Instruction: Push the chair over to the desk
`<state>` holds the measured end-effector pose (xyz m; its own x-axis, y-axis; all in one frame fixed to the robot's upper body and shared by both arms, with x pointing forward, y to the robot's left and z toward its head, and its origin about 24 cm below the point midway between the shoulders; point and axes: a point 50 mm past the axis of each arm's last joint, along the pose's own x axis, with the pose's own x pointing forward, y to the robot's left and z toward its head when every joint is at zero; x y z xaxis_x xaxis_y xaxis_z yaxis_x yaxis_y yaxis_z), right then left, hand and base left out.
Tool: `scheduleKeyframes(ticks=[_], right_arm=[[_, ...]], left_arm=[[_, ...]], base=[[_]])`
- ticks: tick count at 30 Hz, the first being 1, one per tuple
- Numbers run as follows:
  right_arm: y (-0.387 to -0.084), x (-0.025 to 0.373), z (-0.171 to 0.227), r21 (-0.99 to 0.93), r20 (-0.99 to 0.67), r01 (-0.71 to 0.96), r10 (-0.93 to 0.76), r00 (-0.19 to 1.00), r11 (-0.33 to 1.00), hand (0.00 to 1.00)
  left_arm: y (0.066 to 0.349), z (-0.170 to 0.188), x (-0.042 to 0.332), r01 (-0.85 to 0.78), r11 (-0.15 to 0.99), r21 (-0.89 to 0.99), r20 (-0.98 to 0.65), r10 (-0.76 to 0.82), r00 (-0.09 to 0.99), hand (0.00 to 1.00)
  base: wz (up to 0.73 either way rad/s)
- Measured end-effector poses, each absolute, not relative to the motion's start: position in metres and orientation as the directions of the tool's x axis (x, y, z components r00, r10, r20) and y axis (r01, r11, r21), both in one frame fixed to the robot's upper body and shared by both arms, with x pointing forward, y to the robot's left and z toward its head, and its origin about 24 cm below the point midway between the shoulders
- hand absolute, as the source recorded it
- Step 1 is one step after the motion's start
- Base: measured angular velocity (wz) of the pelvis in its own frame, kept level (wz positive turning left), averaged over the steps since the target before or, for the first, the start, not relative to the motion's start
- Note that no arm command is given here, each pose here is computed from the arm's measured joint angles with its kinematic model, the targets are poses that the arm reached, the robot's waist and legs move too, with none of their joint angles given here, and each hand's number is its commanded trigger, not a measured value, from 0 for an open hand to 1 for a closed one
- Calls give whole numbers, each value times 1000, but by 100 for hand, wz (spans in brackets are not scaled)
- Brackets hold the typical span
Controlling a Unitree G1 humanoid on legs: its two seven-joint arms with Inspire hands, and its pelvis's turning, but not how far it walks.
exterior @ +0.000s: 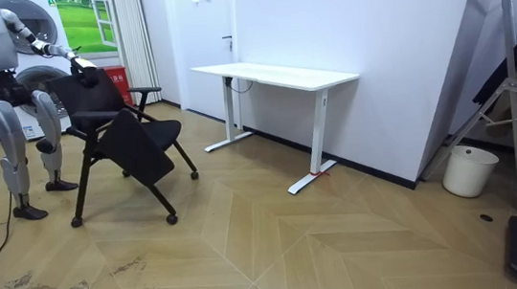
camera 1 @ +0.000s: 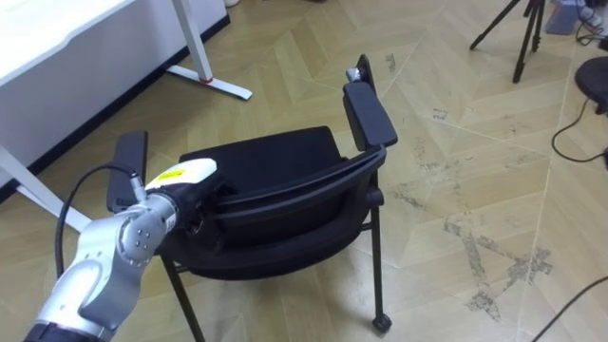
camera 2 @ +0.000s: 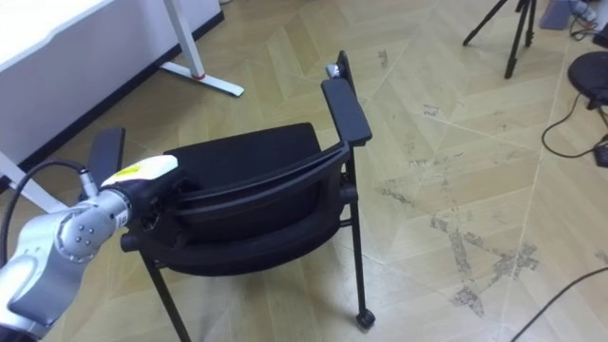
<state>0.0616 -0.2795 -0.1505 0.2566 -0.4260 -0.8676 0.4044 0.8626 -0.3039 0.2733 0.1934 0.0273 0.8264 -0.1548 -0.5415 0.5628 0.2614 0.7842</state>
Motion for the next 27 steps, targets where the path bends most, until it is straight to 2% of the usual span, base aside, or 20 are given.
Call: scheduleKeyframes(ticks=[10,19,22,27], right_arm=[[-279,63,-151,-312,-867,387,-427,257,868,0],[-292,64,-145,-418,-815,396,-530,235,818,0],[-303,79,-135,-468,-769,359,-572,284,807,0],[-326,121,-101,-526,-620,368,-642,451,766,0]], left_arm=[[198,28,275,528,280,802,-517,-118,848,100],[202,29,275,489,294,821,-490,-77,869,100],[204,31,276,481,293,826,-483,-71,873,100],[205,34,277,466,291,835,-471,-59,880,100]], base=[[0],[0],[0],[-6]])
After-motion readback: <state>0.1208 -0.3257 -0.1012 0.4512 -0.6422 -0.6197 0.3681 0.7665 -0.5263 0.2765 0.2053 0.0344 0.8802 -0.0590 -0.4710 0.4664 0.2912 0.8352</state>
